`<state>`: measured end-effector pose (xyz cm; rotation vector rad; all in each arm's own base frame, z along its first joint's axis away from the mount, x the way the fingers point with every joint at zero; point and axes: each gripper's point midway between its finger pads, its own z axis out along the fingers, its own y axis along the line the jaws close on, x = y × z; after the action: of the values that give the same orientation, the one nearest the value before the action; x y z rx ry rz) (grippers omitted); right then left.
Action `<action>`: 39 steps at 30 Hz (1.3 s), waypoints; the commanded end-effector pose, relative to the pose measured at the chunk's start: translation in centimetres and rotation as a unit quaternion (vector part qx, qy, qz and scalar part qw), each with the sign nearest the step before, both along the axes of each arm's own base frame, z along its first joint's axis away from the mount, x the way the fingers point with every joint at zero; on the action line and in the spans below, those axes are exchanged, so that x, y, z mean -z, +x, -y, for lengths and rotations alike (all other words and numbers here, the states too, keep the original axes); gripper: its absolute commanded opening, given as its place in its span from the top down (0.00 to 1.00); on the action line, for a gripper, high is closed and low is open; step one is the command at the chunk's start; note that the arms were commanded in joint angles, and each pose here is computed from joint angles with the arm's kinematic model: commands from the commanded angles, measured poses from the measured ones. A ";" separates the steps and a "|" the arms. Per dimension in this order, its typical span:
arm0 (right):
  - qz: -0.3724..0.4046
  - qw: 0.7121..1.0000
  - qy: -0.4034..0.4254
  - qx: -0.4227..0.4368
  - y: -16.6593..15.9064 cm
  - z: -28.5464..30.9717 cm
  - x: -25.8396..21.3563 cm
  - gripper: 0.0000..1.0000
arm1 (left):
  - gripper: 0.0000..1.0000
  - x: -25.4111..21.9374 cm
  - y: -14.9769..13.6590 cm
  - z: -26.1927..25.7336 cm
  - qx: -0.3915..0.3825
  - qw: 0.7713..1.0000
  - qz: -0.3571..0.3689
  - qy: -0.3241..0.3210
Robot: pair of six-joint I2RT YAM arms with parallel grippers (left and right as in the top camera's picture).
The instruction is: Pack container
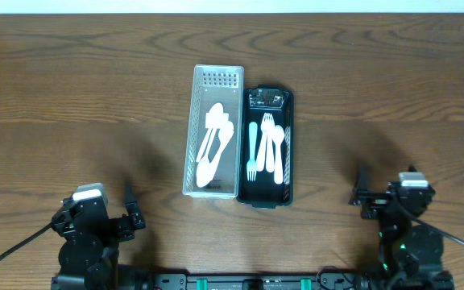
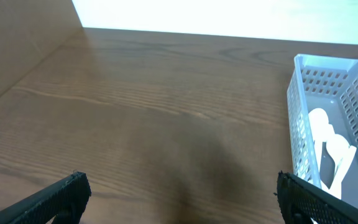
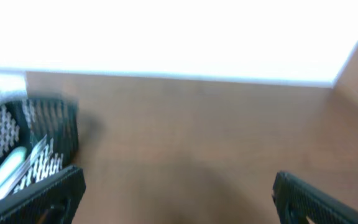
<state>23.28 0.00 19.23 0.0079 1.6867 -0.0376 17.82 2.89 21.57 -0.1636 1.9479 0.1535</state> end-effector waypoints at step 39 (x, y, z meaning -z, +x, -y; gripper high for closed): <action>0.024 0.998 -0.043 -0.044 1.3 -1.7 3.4 0.01 | 0.02 0.0 0.0 0.1 0.004 1.000 0.001 0.003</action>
<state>24.61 1.37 15.86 -0.1067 1.6374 -0.0426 17.82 2.87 21.56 -0.1622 1.9485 0.1523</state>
